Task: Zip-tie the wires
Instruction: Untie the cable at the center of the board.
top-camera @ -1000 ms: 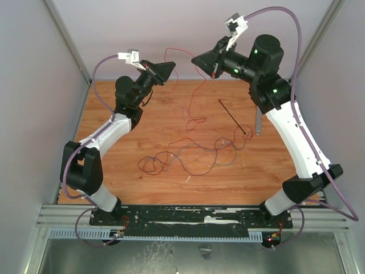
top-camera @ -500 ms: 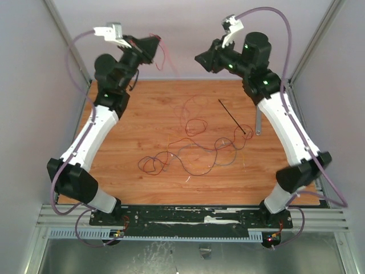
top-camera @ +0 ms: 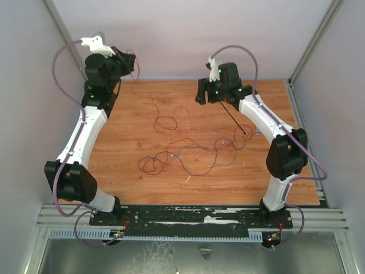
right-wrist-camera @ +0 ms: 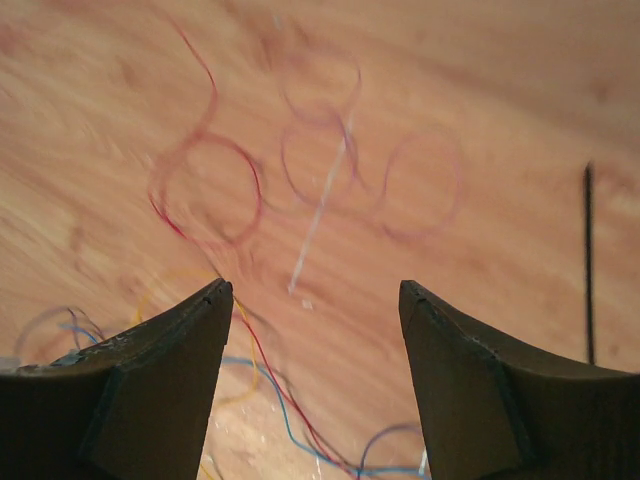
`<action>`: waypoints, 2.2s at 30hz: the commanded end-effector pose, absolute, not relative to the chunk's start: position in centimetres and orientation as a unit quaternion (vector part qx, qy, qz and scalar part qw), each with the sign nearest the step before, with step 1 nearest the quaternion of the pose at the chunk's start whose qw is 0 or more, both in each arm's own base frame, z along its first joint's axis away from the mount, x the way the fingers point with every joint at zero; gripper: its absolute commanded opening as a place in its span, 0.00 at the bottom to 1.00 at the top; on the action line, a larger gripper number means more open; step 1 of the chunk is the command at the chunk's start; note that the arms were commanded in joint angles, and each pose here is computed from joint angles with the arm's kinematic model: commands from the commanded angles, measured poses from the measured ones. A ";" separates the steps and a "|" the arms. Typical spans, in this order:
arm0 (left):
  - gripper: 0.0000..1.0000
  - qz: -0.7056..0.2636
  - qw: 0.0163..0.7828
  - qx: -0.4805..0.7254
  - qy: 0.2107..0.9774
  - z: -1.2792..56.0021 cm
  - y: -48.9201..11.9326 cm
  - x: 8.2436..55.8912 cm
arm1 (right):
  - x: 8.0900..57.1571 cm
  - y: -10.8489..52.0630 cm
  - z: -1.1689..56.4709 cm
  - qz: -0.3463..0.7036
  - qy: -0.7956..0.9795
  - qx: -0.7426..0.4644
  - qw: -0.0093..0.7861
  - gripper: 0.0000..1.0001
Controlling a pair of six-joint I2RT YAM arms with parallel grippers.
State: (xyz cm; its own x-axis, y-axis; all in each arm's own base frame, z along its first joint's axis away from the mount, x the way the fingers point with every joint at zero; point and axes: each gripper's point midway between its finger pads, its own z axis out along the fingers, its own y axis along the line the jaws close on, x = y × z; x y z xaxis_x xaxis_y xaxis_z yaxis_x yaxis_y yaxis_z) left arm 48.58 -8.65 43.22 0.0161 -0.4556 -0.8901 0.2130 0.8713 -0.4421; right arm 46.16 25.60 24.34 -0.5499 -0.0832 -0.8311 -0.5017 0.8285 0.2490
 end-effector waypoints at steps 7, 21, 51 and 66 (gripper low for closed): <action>0.00 -0.200 0.705 -0.111 0.671 40.5 -6.0 46.2 | 43.4 32.4 16.6 0.289 0.841 -0.230 0.396 0.67; 0.00 -0.186 0.714 -0.138 0.660 41.3 -3.1 44.3 | 42.9 43.6 9.7 0.337 0.835 -0.275 0.336 0.66; 0.00 -0.200 0.712 -0.145 0.658 40.8 -1.5 43.2 | 44.2 49.6 3.7 0.280 0.846 -0.288 0.350 0.51; 0.00 -0.200 0.711 -0.147 0.658 40.5 -1.0 42.8 | 44.8 48.5 3.9 0.215 0.853 -0.298 0.371 0.13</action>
State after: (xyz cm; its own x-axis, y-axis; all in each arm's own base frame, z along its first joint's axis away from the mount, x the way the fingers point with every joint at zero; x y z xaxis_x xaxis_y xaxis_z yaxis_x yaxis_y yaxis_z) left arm 43.64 -1.10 38.85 0.0087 -0.4794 -0.8776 0.0595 0.8763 -0.4781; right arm 44.53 49.00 3.45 -0.5657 -0.3203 -0.7598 -0.6779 0.7053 0.2075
